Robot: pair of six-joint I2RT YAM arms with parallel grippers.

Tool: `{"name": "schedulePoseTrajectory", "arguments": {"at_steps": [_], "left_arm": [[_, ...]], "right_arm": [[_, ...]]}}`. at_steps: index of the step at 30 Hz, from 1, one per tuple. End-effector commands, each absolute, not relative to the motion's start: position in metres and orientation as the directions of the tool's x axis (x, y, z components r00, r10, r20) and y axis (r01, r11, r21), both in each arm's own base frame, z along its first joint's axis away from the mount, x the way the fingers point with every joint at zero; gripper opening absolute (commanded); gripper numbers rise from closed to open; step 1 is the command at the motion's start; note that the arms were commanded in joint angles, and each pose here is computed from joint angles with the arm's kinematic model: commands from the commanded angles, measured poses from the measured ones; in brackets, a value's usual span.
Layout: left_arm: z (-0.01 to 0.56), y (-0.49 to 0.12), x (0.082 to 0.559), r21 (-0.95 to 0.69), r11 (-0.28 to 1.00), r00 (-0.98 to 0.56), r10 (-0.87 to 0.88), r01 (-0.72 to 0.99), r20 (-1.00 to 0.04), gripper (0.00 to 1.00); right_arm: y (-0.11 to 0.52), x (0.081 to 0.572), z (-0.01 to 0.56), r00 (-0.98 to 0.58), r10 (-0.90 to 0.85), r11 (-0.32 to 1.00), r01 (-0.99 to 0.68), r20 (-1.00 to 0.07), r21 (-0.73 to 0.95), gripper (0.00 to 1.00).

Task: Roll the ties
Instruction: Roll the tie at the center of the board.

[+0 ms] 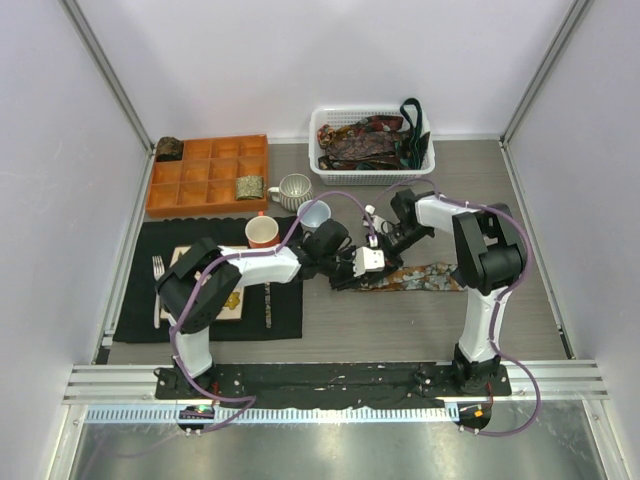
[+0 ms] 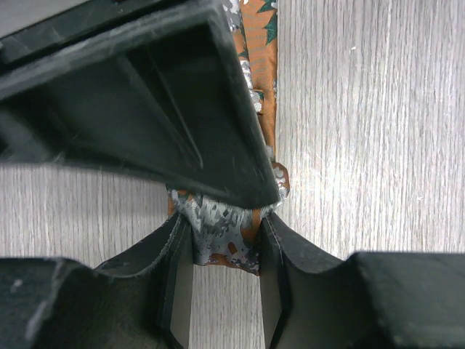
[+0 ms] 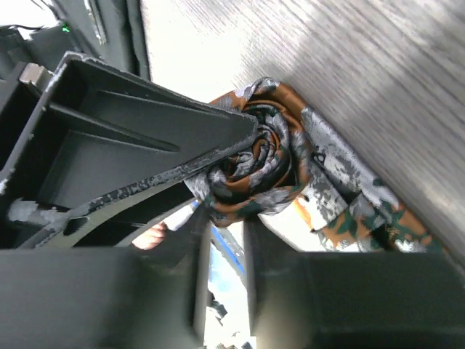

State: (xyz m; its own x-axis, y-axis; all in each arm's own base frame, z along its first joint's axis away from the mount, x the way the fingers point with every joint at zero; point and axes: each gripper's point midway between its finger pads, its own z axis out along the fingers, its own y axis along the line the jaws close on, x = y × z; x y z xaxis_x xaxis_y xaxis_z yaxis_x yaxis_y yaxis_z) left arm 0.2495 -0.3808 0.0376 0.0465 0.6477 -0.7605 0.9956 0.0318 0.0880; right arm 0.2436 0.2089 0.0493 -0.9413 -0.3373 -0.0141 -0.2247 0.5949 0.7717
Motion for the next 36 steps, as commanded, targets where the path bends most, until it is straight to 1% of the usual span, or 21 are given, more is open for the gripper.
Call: {"name": "schedulePoseTrajectory", "arguments": {"at_steps": [1, 2, 3, 5, 6, 11, 13, 14, 16, 20, 24, 28, 31, 32, 33, 34, 36], "left_arm": [[0.008, -0.355, 0.23, 0.012, 0.03, -0.014, 0.747, 0.999, -0.665, 0.35], [0.011, -0.356, 0.231, 0.017, 0.029, -0.01, 0.744, 0.999, -0.668, 0.36], [0.012, -0.357, 0.23, 0.018, 0.026, -0.008, 0.742, 0.999, -0.67, 0.43], [0.017, -0.358, 0.231, 0.02, 0.023, -0.003, 0.731, 1.0, -0.683, 0.5], [0.021, -0.361, 0.233, 0.024, 0.023, 0.0, 0.719, 0.999, -0.694, 0.57], [0.053, -0.382, 0.241, 0.05, 0.015, 0.03, 0.636, 0.999, -0.771, 0.72], [0.061, -0.39, 0.242, 0.047, 0.005, 0.034, 0.613, 0.999, -0.789, 0.74], [0.067, -0.395, 0.245, 0.057, 0.003, 0.044, 0.6, 0.998, -0.799, 0.77], [0.069, -0.4, 0.246, 0.062, -0.009, 0.055, 0.586, 0.998, -0.809, 0.78], [0.069, -0.415, 0.249, 0.083, -0.036, 0.089, 0.568, 0.996, -0.819, 0.8], [0.052, -0.42, 0.253, 0.1, -0.056, 0.114, 0.591, 0.993, -0.799, 0.8], [0.04, -0.417, 0.254, 0.127, -0.089, 0.154, 0.611, 0.988, -0.776, 0.77], [0.036, -0.415, 0.252, 0.123, -0.112, 0.166, 0.62, 0.986, -0.767, 0.69], [0.034, -0.415, 0.249, 0.111, -0.12, 0.162, 0.625, 0.987, -0.764, 0.62], [0.033, -0.414, 0.248, 0.105, -0.123, 0.16, 0.628, 0.987, -0.762, 0.58], [0.035, -0.414, 0.248, 0.103, -0.124, 0.158, 0.628, 0.987, -0.762, 0.49], [0.033, -0.412, 0.243, 0.08, -0.129, 0.145, 0.633, 0.988, -0.76, 0.41]], "right_arm": [[0.2, 0.252, 0.029, -0.95, -0.313, 0.643, -0.203, 0.011, 0.738, 0.1], [0.193, 0.249, 0.026, -0.951, -0.307, 0.651, -0.19, 0.026, 0.735, 0.02], [0.188, 0.248, 0.023, -0.952, -0.304, 0.665, -0.186, 0.035, 0.723, 0.01], [0.178, 0.241, 0.019, -0.953, -0.295, 0.68, -0.162, 0.065, 0.715, 0.01], [0.17, 0.241, 0.016, -0.956, -0.286, 0.686, -0.153, 0.071, 0.711, 0.01], [0.152, 0.233, -0.002, -0.952, -0.276, 0.717, -0.109, 0.136, 0.688, 0.01], [0.149, 0.235, -0.008, -0.95, -0.275, 0.724, -0.106, 0.145, 0.682, 0.01], [0.149, 0.237, -0.01, -0.95, -0.276, 0.728, -0.107, 0.147, 0.677, 0.01], [0.146, 0.237, -0.017, -0.947, -0.27, 0.738, -0.089, 0.172, 0.669, 0.01], [0.146, 0.241, -0.023, -0.946, -0.267, 0.741, -0.079, 0.184, 0.667, 0.01], [0.148, 0.24, -0.023, -0.942, -0.267, 0.728, -0.061, 0.201, 0.683, 0.01], [0.149, 0.236, -0.018, -0.939, -0.277, 0.716, -0.059, 0.205, 0.696, 0.01], [0.152, 0.235, -0.012, -0.937, -0.282, 0.699, -0.055, 0.204, 0.713, 0.01], [0.153, 0.234, -0.01, -0.937, -0.287, 0.691, -0.057, 0.201, 0.72, 0.01], [0.156, 0.234, -0.007, -0.937, -0.289, 0.678, -0.055, 0.197, 0.733, 0.01], [0.157, 0.234, -0.003, -0.936, -0.291, 0.673, -0.053, 0.198, 0.738, 0.01], [0.159, 0.236, 0.005, -0.941, -0.292, 0.659, -0.068, 0.172, 0.749, 0.01]]}}
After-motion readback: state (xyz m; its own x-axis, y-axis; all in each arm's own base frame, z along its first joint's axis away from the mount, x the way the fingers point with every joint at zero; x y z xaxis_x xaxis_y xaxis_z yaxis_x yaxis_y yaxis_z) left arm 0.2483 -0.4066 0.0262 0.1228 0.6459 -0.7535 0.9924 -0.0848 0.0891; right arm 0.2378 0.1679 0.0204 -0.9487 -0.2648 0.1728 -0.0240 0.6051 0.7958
